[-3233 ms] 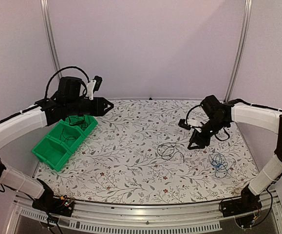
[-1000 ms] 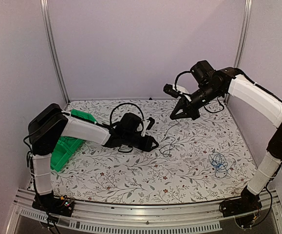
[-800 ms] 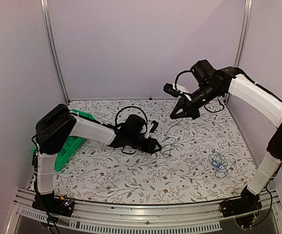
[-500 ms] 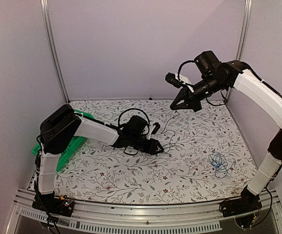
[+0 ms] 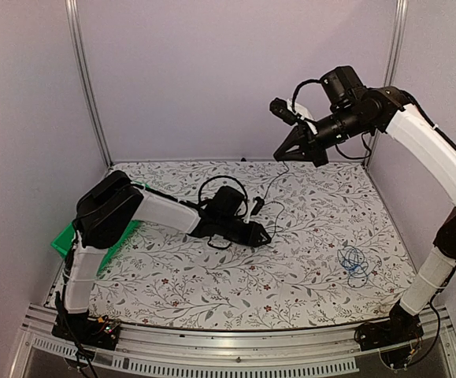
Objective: Untangle the cables
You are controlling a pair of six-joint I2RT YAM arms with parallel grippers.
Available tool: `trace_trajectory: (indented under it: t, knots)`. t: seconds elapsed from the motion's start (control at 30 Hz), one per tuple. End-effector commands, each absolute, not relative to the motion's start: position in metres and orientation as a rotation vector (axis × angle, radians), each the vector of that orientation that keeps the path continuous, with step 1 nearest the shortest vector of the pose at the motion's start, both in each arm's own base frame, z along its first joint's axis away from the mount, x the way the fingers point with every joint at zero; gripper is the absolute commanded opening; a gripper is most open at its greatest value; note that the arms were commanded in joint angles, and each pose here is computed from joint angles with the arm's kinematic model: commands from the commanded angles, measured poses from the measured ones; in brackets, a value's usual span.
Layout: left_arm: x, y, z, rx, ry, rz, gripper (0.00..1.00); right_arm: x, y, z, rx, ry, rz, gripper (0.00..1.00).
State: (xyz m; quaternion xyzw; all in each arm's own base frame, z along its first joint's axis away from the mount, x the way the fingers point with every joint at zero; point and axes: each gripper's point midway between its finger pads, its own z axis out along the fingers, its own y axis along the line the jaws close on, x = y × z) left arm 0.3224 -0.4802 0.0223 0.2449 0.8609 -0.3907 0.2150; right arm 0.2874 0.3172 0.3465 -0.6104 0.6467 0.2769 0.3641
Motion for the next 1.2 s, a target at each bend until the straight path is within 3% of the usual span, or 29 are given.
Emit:
trace_trajectory:
  t: [0.0,0.1,0.13,0.2,0.23,0.37,0.63,1.0,1.17]
  knots:
    - [0.324,-0.486,0.014,0.627,2.417,-1.175,0.36,0.28,0.319,0.36,-1.562,1.635,0.718,0.0]
    - [0.329,-0.488,0.017,0.592,2.406,-1.222,0.29,0.279,0.321,0.361,-1.563,1.631,0.71,0.0]
    - [0.331,-0.488,0.018,0.581,2.397,-1.238,0.23,0.28,0.321,0.361,-1.562,1.631,0.705,0.0]
    - [0.335,-0.486,0.021,0.554,2.382,-1.245,0.02,0.282,0.32,0.362,-1.555,1.632,0.689,0.0]
    - [0.338,-0.481,0.019,0.527,2.393,-1.227,0.0,0.284,0.32,0.366,-1.546,1.627,0.673,0.0]
    - [0.34,-0.454,0.011,0.407,2.444,-1.174,0.0,0.306,0.31,0.413,-1.446,1.549,0.492,0.0]
    - [0.331,-0.389,-0.011,0.229,2.534,-1.052,0.0,0.329,0.253,0.603,-0.976,1.149,0.141,0.0]
    - [0.344,-0.273,-0.014,-0.033,2.607,-0.813,0.0,0.322,0.195,0.673,-0.729,1.048,0.019,0.0]
    - [0.333,-0.262,-0.025,-0.019,2.664,-0.788,0.0,0.315,0.179,0.698,-0.667,0.974,-0.043,0.0]
